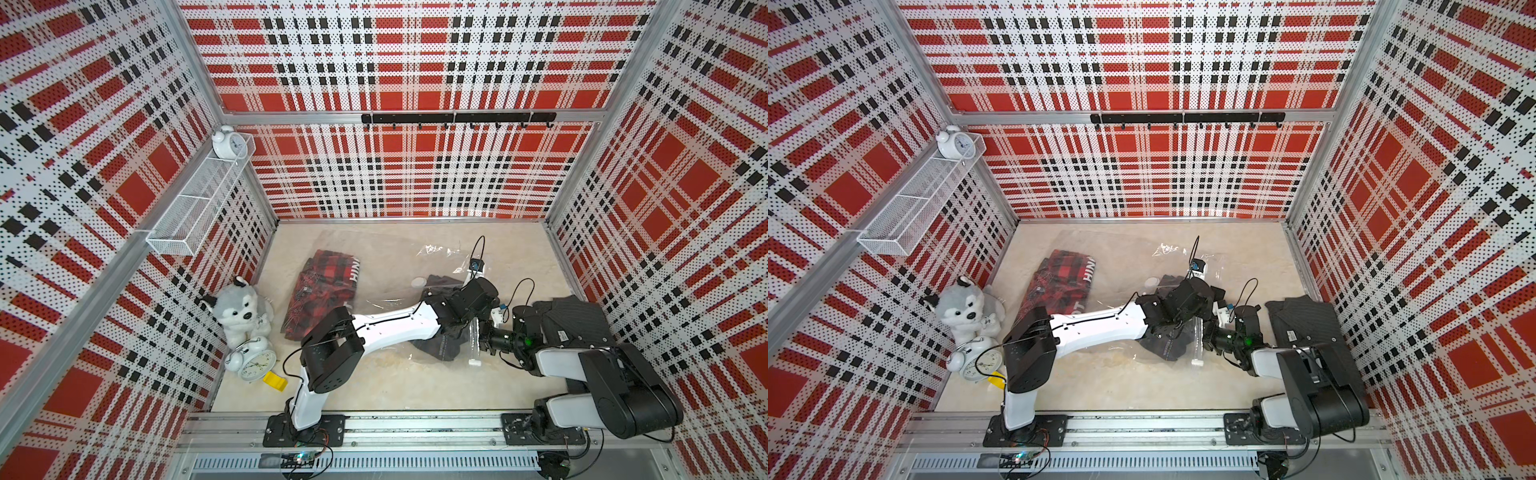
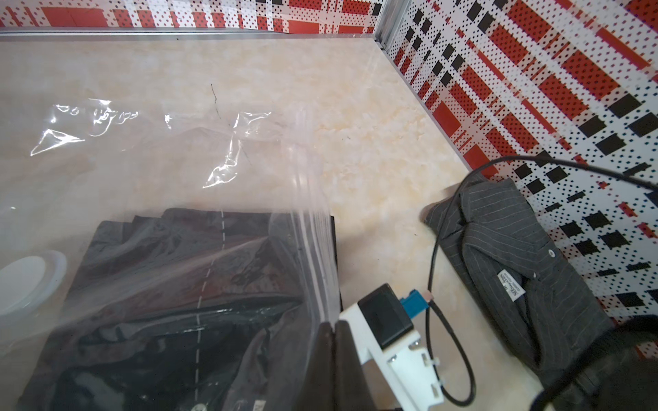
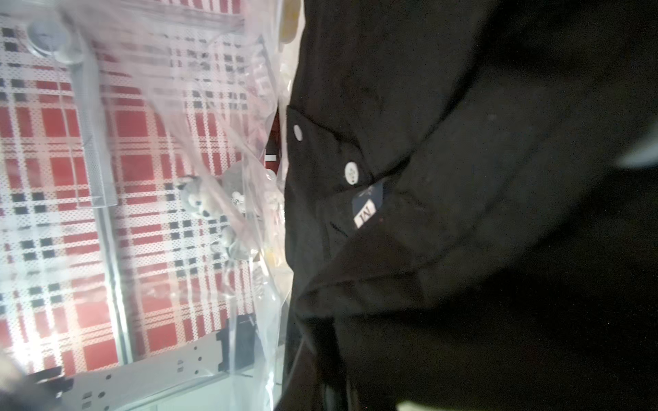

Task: Place the folded shirt into the vacuum bag
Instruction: Place the shirt in the vacuum bag.

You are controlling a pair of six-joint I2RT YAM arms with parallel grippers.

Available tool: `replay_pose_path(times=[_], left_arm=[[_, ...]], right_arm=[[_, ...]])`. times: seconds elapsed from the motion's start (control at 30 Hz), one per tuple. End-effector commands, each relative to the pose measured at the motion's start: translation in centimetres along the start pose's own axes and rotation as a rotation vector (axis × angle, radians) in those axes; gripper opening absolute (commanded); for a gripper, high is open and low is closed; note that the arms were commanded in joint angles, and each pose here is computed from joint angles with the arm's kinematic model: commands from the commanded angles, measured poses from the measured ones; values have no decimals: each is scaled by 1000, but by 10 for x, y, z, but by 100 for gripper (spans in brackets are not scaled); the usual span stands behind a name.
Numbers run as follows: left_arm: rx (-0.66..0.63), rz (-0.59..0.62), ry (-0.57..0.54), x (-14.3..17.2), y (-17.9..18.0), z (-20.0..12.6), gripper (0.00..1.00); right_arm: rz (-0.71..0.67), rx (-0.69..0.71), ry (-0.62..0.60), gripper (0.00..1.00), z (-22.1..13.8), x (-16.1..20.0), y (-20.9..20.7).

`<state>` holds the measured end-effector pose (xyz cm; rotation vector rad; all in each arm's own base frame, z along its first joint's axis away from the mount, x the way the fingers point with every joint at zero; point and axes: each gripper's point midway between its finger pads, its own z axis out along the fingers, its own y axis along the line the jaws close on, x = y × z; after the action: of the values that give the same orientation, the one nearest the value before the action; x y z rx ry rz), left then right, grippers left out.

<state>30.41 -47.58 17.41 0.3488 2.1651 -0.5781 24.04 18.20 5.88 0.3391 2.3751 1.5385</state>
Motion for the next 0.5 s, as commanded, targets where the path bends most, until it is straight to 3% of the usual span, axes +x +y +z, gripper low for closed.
replay_pose_path(times=[0.0, 0.07, 0.23, 0.47], left_arm=[[41, -31, -64, -19, -9, -20, 0], [31, -32, -65, -18, -3, -22, 0], [24, -43, -73, -19, 8, -27, 0], [54, -39, -65, -18, 5, -26, 0]], right_arm=[[-50, 48, -11, 45, 2, -1, -9], [-68, 88, -36, 59, -2, -5, -12], [-129, 289, -186, 75, -34, -28, -16], [-160, 401, -352, 81, -85, -58, -9]])
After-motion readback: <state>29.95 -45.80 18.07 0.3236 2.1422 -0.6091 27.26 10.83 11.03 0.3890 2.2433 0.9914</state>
